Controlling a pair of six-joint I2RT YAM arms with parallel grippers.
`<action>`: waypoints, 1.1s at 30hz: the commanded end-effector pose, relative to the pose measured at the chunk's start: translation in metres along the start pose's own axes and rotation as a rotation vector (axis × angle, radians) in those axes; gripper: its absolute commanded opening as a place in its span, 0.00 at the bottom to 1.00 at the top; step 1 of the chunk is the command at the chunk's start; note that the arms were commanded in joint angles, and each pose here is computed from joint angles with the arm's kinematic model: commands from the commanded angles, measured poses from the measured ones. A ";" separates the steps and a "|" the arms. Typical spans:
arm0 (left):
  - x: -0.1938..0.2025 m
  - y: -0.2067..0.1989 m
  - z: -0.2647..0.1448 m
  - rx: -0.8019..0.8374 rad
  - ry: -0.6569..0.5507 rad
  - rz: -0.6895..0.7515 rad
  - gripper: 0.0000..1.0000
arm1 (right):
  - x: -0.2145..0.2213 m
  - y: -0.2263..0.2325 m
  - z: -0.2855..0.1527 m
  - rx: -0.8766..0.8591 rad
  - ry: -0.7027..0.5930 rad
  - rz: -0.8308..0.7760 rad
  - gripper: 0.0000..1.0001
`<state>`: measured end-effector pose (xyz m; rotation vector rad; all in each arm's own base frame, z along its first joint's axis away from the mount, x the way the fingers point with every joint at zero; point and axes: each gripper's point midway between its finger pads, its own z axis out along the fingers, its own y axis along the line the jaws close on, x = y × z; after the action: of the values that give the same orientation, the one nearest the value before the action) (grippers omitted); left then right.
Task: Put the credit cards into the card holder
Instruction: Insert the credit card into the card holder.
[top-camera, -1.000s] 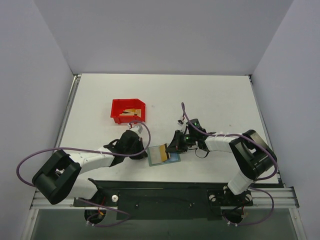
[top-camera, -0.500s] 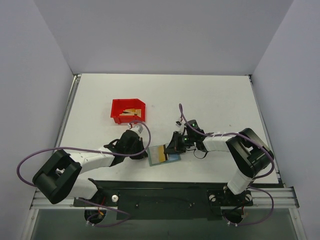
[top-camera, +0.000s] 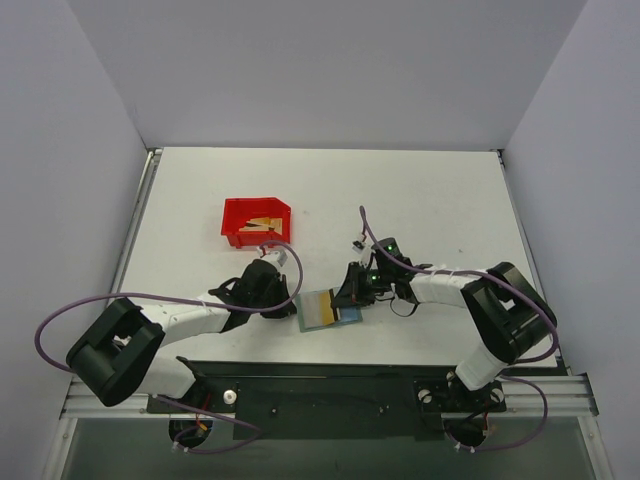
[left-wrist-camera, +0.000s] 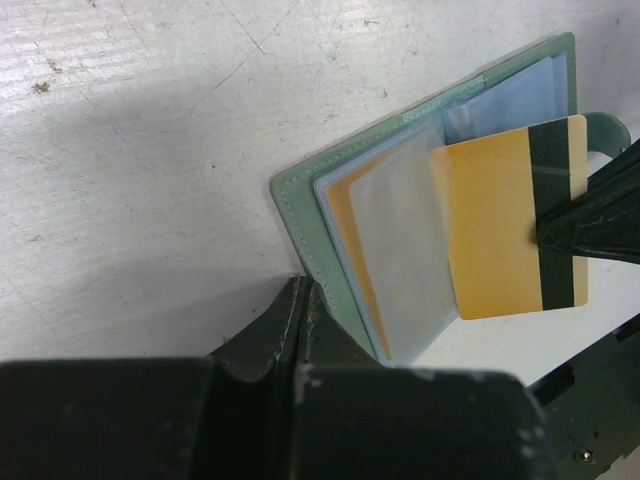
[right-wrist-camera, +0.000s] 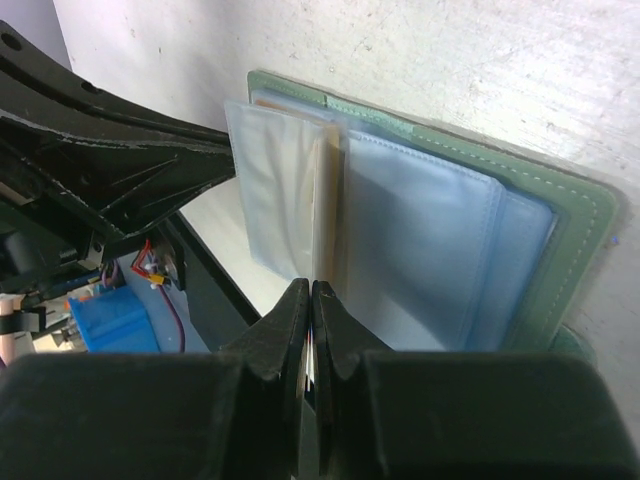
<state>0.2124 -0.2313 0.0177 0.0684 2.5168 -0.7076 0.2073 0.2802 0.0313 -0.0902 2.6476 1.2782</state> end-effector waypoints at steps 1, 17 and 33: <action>-0.001 -0.003 0.002 -0.003 0.005 0.006 0.00 | -0.011 0.010 -0.012 -0.011 -0.017 -0.067 0.00; -0.001 -0.003 0.003 -0.005 0.008 0.006 0.00 | -0.013 0.001 -0.008 0.002 -0.010 -0.057 0.00; -0.002 -0.003 0.003 -0.005 0.008 0.007 0.00 | -0.010 -0.011 0.005 0.021 0.021 -0.026 0.00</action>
<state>0.2129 -0.2337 0.0176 0.0747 2.5157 -0.7125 0.2139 0.2737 0.0221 -0.1182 2.6802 1.2432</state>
